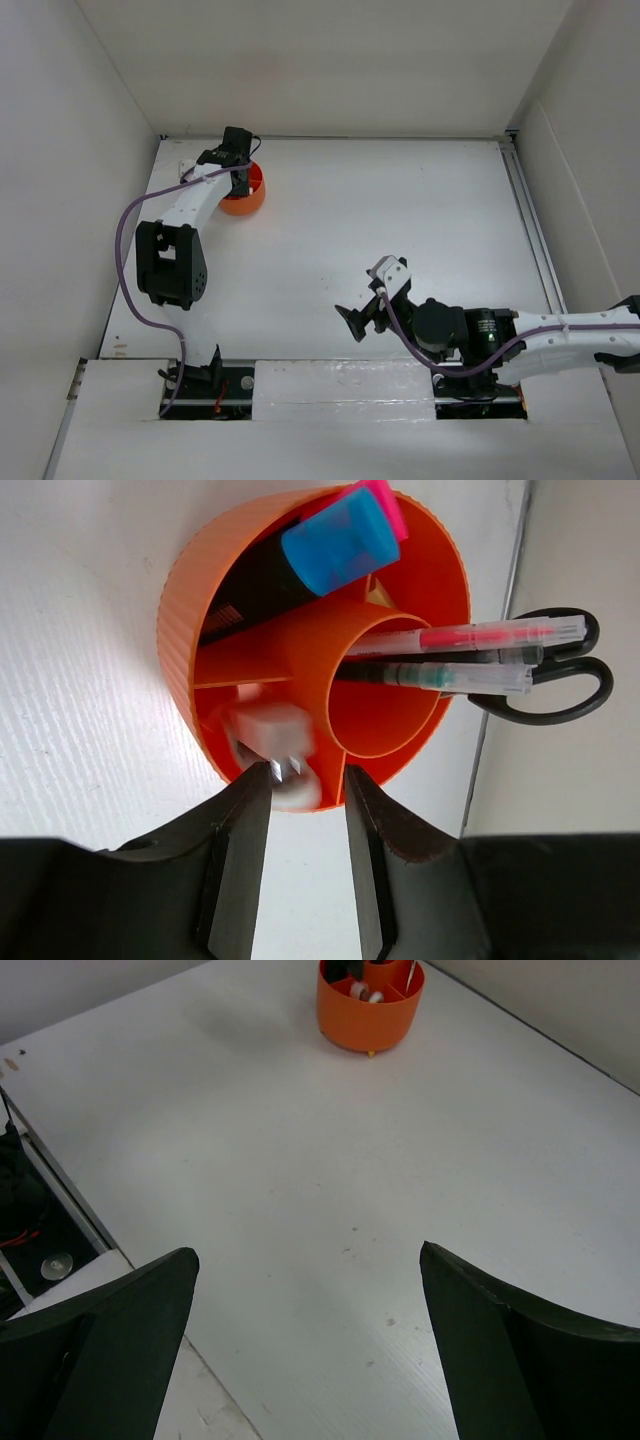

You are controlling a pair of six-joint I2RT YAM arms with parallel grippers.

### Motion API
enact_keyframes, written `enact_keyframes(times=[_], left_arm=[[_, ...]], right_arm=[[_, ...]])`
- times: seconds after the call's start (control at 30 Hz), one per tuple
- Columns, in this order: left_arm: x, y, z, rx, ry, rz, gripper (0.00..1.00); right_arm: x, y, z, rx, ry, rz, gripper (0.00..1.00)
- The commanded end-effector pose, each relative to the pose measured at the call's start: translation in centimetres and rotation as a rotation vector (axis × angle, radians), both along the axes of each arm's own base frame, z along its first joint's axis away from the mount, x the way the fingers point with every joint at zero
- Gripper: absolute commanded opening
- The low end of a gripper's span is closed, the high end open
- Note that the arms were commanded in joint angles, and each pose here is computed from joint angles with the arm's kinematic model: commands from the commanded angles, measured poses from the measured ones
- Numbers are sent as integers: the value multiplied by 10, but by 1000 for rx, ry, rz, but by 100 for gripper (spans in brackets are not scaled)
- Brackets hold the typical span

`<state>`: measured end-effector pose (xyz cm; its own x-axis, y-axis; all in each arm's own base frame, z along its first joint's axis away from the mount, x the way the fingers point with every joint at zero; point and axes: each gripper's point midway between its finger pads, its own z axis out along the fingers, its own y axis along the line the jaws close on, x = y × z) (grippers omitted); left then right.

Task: Sort the stationery into containers
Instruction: Place the stapler in the storage box, then reset both arms

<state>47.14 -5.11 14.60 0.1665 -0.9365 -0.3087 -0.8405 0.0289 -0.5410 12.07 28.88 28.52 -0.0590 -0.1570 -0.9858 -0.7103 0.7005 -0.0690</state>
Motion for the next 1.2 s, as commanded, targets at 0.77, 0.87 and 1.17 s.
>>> enact_keyframes(times=[0.77, 0.87, 1.17], left_arm=[[-34, 7, 127, 126, -297, -136, 58], [-69, 16, 150, 152, -381, -181, 78], [-219, 55, 239, 635, -603, -477, 100]], right_arm=[[5, -21, 23, 110, 33, -72, 99], [9, -34, 31, 138, 66, -129, 99], [22, -119, 63, 251, 270, -440, 99]])
